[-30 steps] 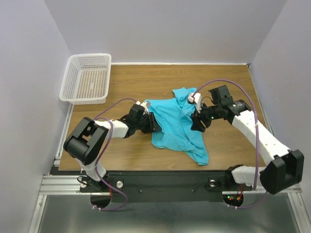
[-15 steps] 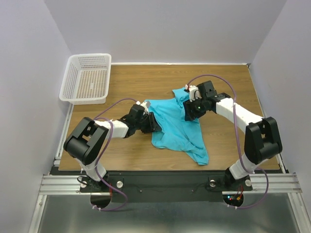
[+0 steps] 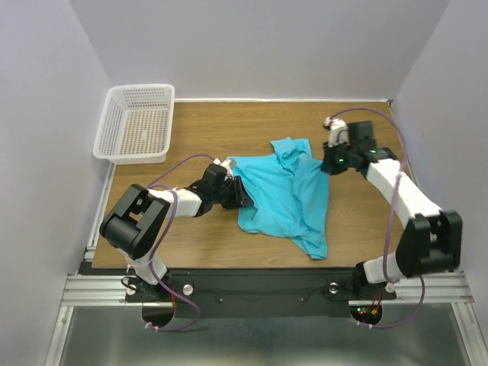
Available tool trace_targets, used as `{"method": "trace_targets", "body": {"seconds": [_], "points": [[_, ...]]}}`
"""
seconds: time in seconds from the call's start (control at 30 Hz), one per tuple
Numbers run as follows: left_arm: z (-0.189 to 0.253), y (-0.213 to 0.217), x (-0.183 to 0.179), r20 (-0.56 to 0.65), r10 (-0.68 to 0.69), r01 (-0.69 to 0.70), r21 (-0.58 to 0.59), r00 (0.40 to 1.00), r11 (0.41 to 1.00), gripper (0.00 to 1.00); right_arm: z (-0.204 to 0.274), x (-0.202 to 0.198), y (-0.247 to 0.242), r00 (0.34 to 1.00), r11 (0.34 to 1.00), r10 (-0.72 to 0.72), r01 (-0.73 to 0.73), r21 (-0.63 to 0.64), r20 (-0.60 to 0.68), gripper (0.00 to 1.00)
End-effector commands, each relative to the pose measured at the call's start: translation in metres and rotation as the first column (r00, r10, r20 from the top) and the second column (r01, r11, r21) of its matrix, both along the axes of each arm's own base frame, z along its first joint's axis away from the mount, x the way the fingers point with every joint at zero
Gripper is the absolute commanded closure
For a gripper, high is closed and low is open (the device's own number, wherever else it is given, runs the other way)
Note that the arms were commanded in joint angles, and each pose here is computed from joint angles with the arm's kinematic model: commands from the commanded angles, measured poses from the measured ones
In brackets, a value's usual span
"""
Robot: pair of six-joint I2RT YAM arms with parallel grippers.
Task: Fold and stack the t-shirts
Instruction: Flatten the tshirt out
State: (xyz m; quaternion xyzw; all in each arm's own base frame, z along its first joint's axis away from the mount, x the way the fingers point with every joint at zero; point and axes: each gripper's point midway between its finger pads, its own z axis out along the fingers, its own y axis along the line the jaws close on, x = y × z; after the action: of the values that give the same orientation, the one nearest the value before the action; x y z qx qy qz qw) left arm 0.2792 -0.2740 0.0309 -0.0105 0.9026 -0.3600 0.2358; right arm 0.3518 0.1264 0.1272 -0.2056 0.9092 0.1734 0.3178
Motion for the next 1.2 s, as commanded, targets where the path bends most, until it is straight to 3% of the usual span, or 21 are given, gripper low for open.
{"method": "trace_targets", "body": {"seconds": [0.0,0.07,0.1,0.13,0.2,0.23,0.4,0.57,0.73,0.93,1.17], "points": [[-0.021,0.022,-0.011,-0.037,0.016,-0.012,0.099,0.999,0.995,0.54,0.020,-0.022,-0.071,0.992,0.981,-0.032,0.055,-0.186,0.121,0.99],[-0.021,0.023,-0.012,-0.035,0.011,-0.008,0.100,0.999,0.995,0.54,0.014,-0.037,-0.091,0.991,0.970,-0.056,0.082,-0.228,0.118,0.98],[-0.022,0.023,-0.013,-0.037,0.010,-0.007,0.102,0.999,0.995,0.54,-0.006,-0.051,-0.104,0.993,0.957,-0.091,0.108,-0.269,0.075,0.88],[-0.024,0.023,-0.014,-0.043,0.006,-0.002,0.103,0.999,0.995,0.54,-0.007,-0.056,-0.111,0.991,0.949,-0.108,0.127,-0.289,0.080,0.70],[-0.024,0.023,-0.014,-0.043,0.002,0.002,0.101,0.999,0.995,0.54,-0.018,-0.065,-0.126,0.986,0.925,-0.157,0.169,-0.340,0.064,0.53],[-0.025,0.023,-0.014,-0.047,0.000,0.004,0.103,0.999,0.995,0.54,-0.024,-0.071,-0.128,0.984,0.922,-0.171,0.177,-0.344,0.048,0.38],[-0.023,0.022,-0.012,-0.040,-0.002,0.006,0.104,0.999,0.995,0.54,-0.002,-0.063,-0.157,0.950,0.897,-0.291,0.313,-0.311,0.118,0.21],[-0.022,0.019,-0.010,-0.039,-0.008,0.012,0.098,0.999,0.995,0.54,-0.001,-0.043,-0.155,0.940,0.905,-0.332,0.342,-0.252,0.081,0.20],[-0.021,0.018,-0.010,-0.035,-0.004,0.007,0.088,0.999,0.996,0.54,-0.011,0.007,-0.187,0.853,0.844,-0.520,0.522,-0.123,0.050,0.24],[-0.022,0.017,-0.011,-0.038,-0.013,0.017,0.083,0.999,0.996,0.54,-0.034,0.057,-0.189,0.886,0.885,-0.464,0.463,-0.053,-0.014,0.28],[-0.023,0.017,-0.012,-0.042,-0.015,0.018,0.082,0.999,0.996,0.54,-0.063,0.090,-0.186,0.932,0.933,-0.359,0.358,-0.029,-0.047,0.28]]}}
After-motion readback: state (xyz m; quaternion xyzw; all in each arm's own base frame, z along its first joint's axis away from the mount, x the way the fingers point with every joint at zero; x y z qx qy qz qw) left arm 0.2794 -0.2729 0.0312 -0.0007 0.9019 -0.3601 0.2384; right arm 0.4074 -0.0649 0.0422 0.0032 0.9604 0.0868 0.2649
